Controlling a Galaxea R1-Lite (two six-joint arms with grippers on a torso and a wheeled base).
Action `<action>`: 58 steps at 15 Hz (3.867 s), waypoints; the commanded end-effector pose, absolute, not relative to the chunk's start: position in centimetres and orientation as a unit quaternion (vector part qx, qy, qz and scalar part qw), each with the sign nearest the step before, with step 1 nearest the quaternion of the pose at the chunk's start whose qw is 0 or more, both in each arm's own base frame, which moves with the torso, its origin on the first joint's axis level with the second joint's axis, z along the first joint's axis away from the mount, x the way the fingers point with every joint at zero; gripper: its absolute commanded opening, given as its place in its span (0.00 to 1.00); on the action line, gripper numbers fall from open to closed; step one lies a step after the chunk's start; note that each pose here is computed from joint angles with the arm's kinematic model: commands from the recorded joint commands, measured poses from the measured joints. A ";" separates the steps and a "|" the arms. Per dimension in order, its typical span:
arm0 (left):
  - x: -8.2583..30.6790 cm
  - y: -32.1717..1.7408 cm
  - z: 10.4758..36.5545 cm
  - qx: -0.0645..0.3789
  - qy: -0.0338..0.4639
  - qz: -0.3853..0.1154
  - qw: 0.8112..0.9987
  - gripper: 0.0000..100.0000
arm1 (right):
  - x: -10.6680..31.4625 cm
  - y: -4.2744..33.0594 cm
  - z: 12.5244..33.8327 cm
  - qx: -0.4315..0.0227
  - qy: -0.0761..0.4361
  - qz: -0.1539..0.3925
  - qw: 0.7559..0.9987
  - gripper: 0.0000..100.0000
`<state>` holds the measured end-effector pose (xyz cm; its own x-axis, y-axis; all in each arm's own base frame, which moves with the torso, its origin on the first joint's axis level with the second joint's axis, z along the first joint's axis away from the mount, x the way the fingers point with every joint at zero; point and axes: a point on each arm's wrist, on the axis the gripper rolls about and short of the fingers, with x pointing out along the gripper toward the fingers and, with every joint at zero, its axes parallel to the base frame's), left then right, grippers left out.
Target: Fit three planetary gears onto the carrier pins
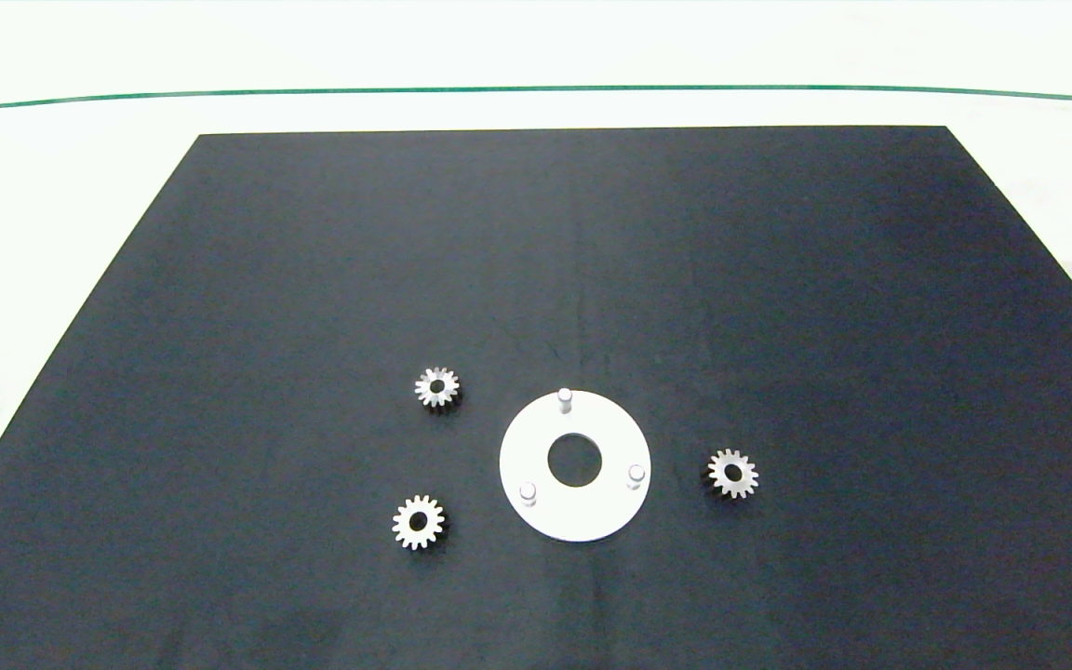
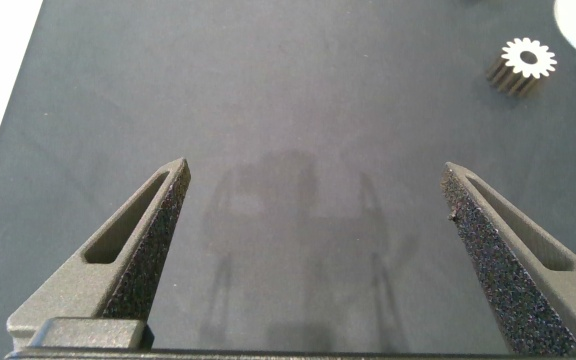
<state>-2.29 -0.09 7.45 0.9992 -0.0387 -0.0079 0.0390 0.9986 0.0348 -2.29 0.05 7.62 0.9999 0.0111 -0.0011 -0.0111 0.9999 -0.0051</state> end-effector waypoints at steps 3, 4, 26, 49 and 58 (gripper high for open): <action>-2.0 -0.1 7.7 0.052 0.023 -0.029 0.998 1.00 | -2.2 0.0 7.7 -0.013 0.010 -0.014 1.000 1.00; -1.6 -0.1 7.8 0.054 0.045 -0.039 0.997 1.00 | -2.1 0.0 7.7 -0.015 0.019 -0.014 1.000 1.00; -4.8 -0.6 19.6 0.089 0.148 0.017 0.985 1.00 | -2.0 0.1 12.3 -0.068 0.003 0.029 0.997 1.00; -4.2 -1.4 24.9 0.062 0.248 0.091 0.962 1.00 | 3.7 0.7 20.4 -0.140 0.219 0.137 0.956 1.00; 2.7 0.7 27.7 0.124 0.275 0.075 0.950 1.00 | 5.8 1.0 20.8 -0.139 0.251 0.135 0.948 1.00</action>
<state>1.03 0.22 27.84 0.8680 0.2191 -0.4457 -0.0914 0.9526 0.2901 5.64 0.96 21.04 0.8467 0.1904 -0.4968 -0.3235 0.9256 -0.1965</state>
